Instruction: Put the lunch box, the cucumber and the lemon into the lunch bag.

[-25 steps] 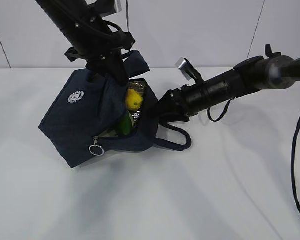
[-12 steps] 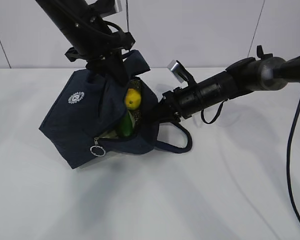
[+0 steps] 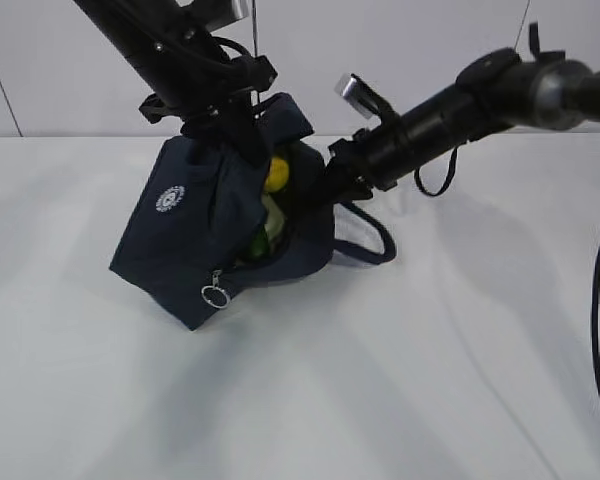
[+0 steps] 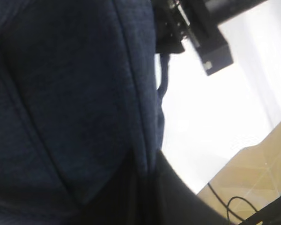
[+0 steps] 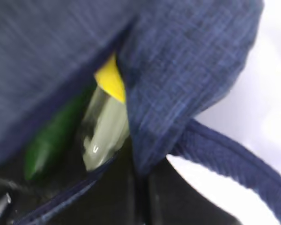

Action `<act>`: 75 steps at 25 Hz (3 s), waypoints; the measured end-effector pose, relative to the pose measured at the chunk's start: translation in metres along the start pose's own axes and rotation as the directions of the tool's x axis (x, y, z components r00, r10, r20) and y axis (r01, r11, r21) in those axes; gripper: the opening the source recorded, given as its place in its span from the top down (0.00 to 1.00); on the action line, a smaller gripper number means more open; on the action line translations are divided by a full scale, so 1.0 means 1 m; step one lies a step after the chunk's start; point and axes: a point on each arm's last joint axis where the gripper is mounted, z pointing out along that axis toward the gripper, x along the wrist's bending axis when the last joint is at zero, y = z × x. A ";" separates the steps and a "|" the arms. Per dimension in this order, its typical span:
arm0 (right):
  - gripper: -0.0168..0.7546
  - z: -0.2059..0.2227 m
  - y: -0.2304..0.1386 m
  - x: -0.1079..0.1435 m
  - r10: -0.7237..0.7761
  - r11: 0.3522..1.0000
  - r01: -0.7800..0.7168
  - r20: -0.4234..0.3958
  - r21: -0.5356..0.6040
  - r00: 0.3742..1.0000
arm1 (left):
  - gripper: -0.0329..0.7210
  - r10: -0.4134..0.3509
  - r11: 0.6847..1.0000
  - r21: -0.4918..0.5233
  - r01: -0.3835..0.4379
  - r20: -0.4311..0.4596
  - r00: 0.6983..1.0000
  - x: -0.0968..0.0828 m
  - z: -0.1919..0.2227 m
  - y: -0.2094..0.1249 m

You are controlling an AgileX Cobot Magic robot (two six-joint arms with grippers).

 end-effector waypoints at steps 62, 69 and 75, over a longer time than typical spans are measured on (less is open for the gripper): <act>0.44 -0.097 0.061 0.069 -0.063 0.994 0.089 0.333 -0.066 0.941 | 0.48 0.018 0.981 -0.195 -0.004 0.066 0.998 -0.014 -0.001 0.017; 0.44 -0.119 0.083 0.102 -0.092 0.967 0.155 0.291 -0.203 0.952 | 0.48 0.078 0.960 -0.264 -0.089 -0.053 0.996 -0.021 -0.041 0.012; 0.44 -0.163 0.098 0.155 -0.155 0.887 0.294 0.371 -0.355 0.915 | 0.48 0.103 0.946 -0.296 -0.136 -0.122 0.987 -0.026 -0.064 0.008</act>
